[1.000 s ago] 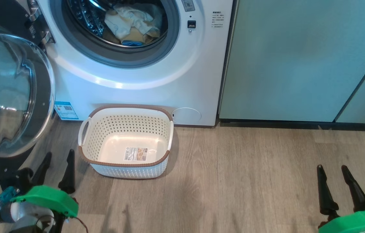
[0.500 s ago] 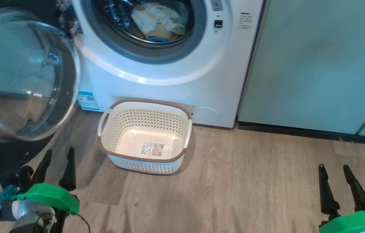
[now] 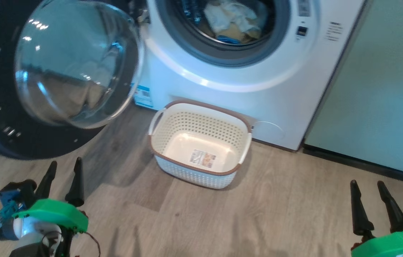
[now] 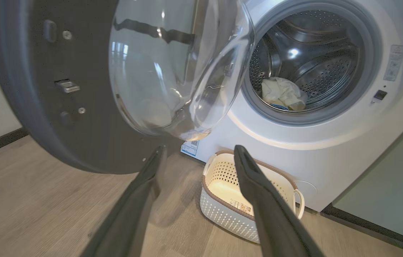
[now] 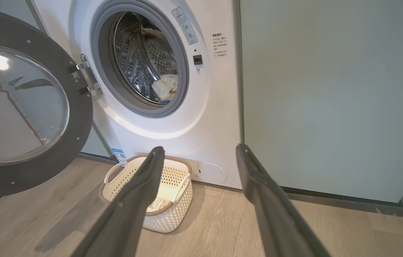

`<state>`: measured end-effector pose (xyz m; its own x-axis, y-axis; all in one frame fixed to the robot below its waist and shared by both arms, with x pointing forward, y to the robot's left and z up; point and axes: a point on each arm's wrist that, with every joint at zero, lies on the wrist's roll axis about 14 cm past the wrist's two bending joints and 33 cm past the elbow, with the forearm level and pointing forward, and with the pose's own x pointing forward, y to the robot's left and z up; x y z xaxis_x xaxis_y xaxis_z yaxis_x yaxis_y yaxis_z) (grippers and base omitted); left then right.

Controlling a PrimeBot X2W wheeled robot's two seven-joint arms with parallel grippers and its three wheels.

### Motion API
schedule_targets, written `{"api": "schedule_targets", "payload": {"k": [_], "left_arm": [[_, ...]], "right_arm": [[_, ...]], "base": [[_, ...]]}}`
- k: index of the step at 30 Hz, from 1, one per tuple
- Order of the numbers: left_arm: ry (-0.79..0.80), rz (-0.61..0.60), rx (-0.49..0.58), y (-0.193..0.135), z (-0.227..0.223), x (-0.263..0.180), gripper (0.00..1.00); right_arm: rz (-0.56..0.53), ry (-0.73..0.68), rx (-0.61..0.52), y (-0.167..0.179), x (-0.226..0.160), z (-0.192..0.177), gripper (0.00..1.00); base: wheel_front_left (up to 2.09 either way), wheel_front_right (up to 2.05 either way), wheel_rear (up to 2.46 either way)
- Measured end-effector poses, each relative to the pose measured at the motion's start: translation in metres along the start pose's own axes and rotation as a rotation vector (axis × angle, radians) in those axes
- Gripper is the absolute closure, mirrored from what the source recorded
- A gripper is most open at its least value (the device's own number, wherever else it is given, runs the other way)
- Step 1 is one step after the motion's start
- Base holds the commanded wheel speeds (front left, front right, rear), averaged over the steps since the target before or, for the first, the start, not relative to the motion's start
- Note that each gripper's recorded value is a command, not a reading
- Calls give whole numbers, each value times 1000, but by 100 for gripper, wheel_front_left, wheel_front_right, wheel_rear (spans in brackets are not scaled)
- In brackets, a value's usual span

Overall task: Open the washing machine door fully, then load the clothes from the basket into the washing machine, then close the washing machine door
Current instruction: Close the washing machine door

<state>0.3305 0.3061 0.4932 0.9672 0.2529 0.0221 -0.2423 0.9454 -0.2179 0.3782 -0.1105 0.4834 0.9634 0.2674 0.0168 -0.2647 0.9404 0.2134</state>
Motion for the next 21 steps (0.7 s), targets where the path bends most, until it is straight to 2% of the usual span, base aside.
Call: {"api": "schedule_targets", "payload": {"k": [21], "left_arm": [[-71, 249, -11, 76, 23, -59, 0]], "right_arm": [[245, 54, 7, 77, 42, -19, 0]], "base": [[0, 0, 0]]}}
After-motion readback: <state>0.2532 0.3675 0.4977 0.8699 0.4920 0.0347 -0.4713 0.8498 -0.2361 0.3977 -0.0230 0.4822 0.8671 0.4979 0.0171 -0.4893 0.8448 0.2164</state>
